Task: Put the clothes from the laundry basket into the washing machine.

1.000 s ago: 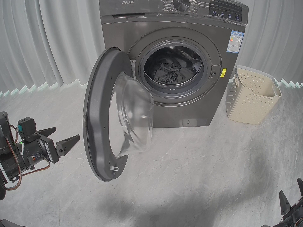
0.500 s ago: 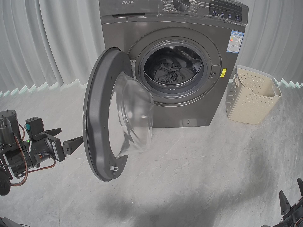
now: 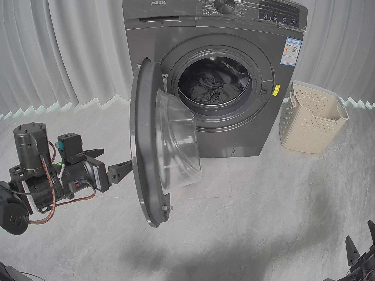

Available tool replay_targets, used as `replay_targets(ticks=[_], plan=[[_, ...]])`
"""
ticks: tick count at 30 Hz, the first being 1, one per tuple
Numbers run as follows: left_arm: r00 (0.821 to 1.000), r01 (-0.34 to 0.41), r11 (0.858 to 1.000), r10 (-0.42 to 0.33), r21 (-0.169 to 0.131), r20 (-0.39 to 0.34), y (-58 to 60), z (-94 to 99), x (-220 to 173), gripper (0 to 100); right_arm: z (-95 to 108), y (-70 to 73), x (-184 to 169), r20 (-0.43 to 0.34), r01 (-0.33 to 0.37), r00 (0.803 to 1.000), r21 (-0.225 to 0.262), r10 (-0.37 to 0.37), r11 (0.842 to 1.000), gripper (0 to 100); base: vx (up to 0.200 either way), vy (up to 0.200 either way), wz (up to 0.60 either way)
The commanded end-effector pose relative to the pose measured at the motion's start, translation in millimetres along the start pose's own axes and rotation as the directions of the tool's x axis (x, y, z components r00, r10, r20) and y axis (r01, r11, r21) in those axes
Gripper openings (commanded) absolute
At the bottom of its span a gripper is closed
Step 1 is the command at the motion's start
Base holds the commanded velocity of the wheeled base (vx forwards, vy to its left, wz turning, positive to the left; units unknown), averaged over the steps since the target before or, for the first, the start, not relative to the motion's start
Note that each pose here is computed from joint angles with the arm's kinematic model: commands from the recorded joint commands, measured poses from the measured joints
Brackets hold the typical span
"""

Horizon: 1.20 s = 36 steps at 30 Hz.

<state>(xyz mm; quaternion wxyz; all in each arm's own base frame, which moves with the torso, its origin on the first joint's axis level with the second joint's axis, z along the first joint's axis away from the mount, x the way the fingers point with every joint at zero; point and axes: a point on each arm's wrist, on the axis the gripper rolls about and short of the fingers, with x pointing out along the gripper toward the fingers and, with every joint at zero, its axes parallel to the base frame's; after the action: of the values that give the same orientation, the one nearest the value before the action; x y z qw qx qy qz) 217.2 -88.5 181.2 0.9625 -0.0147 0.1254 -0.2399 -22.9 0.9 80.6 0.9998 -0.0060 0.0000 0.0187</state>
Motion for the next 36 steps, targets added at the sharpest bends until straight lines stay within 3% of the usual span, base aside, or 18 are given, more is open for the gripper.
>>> replay_targets(ticks=[1, 8, 19, 22, 23, 27, 30, 36], plan=[[0.999, 0.028, 1.000, -0.027, 0.006, -0.025, -7.1, -0.1, 22, 100, -5, 0.1, 0, -0.006, -0.001, 1.000, 0.000, 0.001, 1.000, 100, 0.000, 0.000, 0.00], [0.997, 0.076, 0.997, -0.076, 0.017, -0.029, -20.7, 3.2, 48, 100, -5, 0.1, 0, -0.006, -0.001, 1.000, 0.000, 0.001, 1.000, 100, 0.000, 0.000, 0.00], [0.995, 0.084, 0.996, -0.085, 0.027, 0.043, -28.2, 11.8, 89, 100, -5, 0.1, 0, -0.006, -0.001, 1.000, 0.000, 0.001, 1.000, 100, 0.000, 0.000, 0.00], [0.992, 0.100, 0.995, -0.101, 0.014, 0.070, -36.4, 14.5, 101, 100, -5, 0.1, 0, -0.006, -0.001, 1.000, 0.000, 0.001, 1.000, 100, 0.000, 0.000, 0.00], [0.990, 0.107, 0.994, -0.106, -0.009, 0.093, -41.8, 16.1, 110, 100, -5, 0.1, 0, -0.006, -0.001, 1.000, 0.000, 0.001, 1.000, 100, 0.000, 0.000, 0.00], [0.984, 0.092, 0.995, -0.084, -0.049, 0.155, -47.6, 22.4, 126, 100, -5, 0.1, 0, -0.006, -0.001, 1.000, 0.000, 0.001, 1.000, 100, 0.000, 0.000, 0.00], [0.982, 0.052, 0.997, -0.040, -0.059, 0.183, -46.5, 23.8, 132, 100, -5, 0.1, 0, -0.006, -0.001, 1.000, 0.000, 0.001, 1.000, 100, 0.000, 0.000, 0.00], [0.991, 0.034, 0.998, -0.026, -0.057, 0.129, -42.7, 9.3, 109, 100, -5, 0.1, 0, -0.006, -0.001, 1.000, 0.000, 0.001, 1.000, 100, 0.000, 0.000, 0.00]])
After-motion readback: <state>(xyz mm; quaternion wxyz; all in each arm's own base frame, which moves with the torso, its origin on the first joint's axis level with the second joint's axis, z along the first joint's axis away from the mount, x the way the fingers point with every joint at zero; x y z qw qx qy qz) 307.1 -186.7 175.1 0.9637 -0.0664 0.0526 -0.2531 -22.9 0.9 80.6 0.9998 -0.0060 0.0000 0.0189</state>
